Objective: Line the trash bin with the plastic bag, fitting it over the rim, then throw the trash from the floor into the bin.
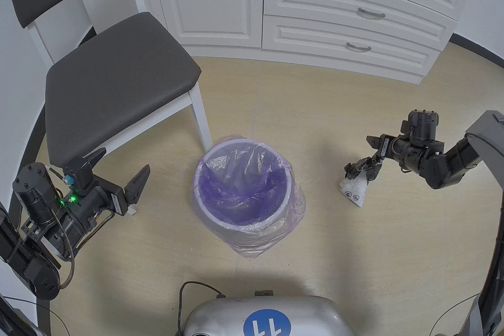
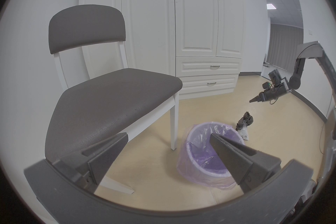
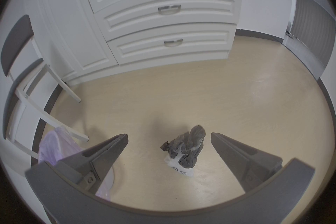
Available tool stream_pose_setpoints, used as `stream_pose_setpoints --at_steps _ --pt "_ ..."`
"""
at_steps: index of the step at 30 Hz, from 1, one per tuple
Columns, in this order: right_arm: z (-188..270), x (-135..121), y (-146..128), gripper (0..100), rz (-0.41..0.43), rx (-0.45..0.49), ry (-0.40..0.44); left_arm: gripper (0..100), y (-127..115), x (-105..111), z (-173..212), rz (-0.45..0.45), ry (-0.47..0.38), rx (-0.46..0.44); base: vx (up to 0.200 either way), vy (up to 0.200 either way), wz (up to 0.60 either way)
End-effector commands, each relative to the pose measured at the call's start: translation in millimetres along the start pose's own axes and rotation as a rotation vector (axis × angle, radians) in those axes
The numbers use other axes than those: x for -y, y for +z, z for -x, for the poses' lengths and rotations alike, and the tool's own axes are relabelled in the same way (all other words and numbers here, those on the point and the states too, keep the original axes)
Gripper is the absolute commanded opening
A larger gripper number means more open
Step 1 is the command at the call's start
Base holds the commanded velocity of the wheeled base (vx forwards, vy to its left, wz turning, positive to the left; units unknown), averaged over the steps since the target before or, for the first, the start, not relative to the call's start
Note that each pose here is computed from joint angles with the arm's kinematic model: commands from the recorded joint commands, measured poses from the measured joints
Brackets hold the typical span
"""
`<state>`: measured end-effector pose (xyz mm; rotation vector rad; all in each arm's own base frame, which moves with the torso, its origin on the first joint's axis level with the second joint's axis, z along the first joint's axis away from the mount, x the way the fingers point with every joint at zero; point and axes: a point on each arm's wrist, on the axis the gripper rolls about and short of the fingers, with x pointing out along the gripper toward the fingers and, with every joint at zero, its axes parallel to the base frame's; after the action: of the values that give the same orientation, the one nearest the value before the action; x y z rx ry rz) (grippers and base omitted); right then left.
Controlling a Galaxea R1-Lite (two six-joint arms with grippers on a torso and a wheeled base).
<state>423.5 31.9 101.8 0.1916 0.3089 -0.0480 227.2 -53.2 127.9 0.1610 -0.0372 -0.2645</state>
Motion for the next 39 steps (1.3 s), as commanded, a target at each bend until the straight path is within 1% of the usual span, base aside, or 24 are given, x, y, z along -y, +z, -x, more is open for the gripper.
stream_pose_setpoints --at_steps 1,3,4,5,7,8,9,10,11,12,13,16,17,19,23,26,27,28,31,35,36,37,38,39 --pt "117.2 -12.8 66.1 100 0.046 0.010 0.046 100 4.7 -0.5 2.7 -0.005 0.007 0.019 0.000 0.000 0.00" --pt "131.7 -9.6 66.6 100 0.090 -0.070 0.028 100 4.3 -0.1 2.8 -0.004 0.005 0.018 0.000 0.000 0.00" --pt "129.1 -6.7 64.8 100 0.106 -0.112 0.022 100 4.0 0.3 2.6 -0.004 0.004 0.016 0.000 0.000 0.00" --pt "129.1 -6.7 64.8 100 0.106 -0.112 0.022 100 4.0 0.3 2.6 -0.004 0.004 0.016 0.000 0.000 0.00" --pt "84.5 8.7 49.3 100 0.097 -0.201 -0.002 100 2.6 0.9 1.8 -0.004 0.001 0.010 0.000 0.000 0.00" --pt "84.5 8.7 49.3 100 0.097 -0.201 -0.002 100 2.6 0.9 1.8 -0.004 0.001 0.010 0.000 0.000 0.00" --pt "57.9 14.2 38.6 100 0.089 -0.236 -0.020 100 3.1 0.4 2.2 -0.004 0.003 0.012 0.000 0.000 0.00" --pt "29.0 23.4 26.6 100 0.061 -0.270 -0.045 100 4.3 0.2 2.8 -0.004 0.004 0.018 0.000 0.000 0.00" --pt "11.8 29.6 18.9 100 0.032 -0.288 -0.060 100 4.6 -0.2 3.0 -0.004 0.006 0.019 0.000 0.000 0.00" --pt "5.1 32.1 15.1 100 0.019 -0.296 -0.066 100 4.6 -0.2 3.0 -0.004 0.006 0.019 0.000 0.000 0.00" --pt "-18.6 40.2 0.3 100 -0.018 -0.327 -0.087 100 4.6 -0.5 3.0 -0.005 0.007 0.019 0.000 0.000 0.00" --pt "-47.0 54.0 -19.5 100 -0.051 -0.383 -0.122 100 3.6 0.0 2.4 -0.004 0.005 0.015 0.000 0.000 0.00" --pt "-47.0 54.0 -19.5 100 -0.051 -0.383 -0.122 100 3.6 0.0 2.4 -0.004 0.005 0.015 0.000 0.000 0.00" --pt "-65.4 63.8 -32.5 100 -0.091 -0.444 -0.144 100 1.6 0.7 1.7 -0.004 0.002 0.006 0.000 0.000 0.00" --pt "-89.0 73.2 -46.8 100 -0.179 -0.474 -0.141 100 0.6 1.2 1.5 -0.004 0.000 0.001 0.000 0.000 0.00" --pt "-104.7 79.8 -59.4 100 -0.237 -0.473 -0.146 100 0.0 1.3 1.6 -0.004 -0.001 -0.002 0.000 0.000 0.00" --pt "-106.3 80.2 -61.3 100 -0.243 -0.475 -0.147 100 0.0 1.3 1.6 -0.004 -0.001 -0.002 0.000 0.000 0.00" --pt "-114.6 80.7 -67.3 100 -0.280 -0.466 -0.144 100 0.1 1.6 1.6 -0.004 -0.002 -0.001 0.000 0.000 0.00" --pt "-121.3 79.8 -70.6 100 -0.319 -0.457 -0.139 100 -0.9 1.8 1.5 -0.003 -0.005 -0.006 0.000 0.000 0.00" --pt "-136.1 77.3 -75.5 100 -0.397 -0.424 -0.141 100 -1.9 2.3 0.9 -0.005 -0.005 -0.010 0.000 0.000 0.00" --pt "-136.9 77.3 -75.4 100 -0.403 -0.421 -0.141 100 -1.9 2.3 0.9 -0.005 -0.005 -0.010 0.000 0.000 0.00" --pt "-139.8 74.8 -74.6 100 -0.443 -0.408 -0.140 100 -2.9 2.5 0.8 -0.015 -0.006 -0.015 0.000 0.000 0.00" --pt "-141.3 73.0 -73.4 100 -0.461 -0.400 -0.137 100 -2.9 2.5 0.8 -0.022 -0.006 -0.015 0.000 0.000 0.00" --pt "-141.3 73.0 -73.4 100 -0.461 -0.400 -0.137 100 -2.9 2.5 0.8 -0.022 -0.006 -0.015 0.000 0.000 0.00"
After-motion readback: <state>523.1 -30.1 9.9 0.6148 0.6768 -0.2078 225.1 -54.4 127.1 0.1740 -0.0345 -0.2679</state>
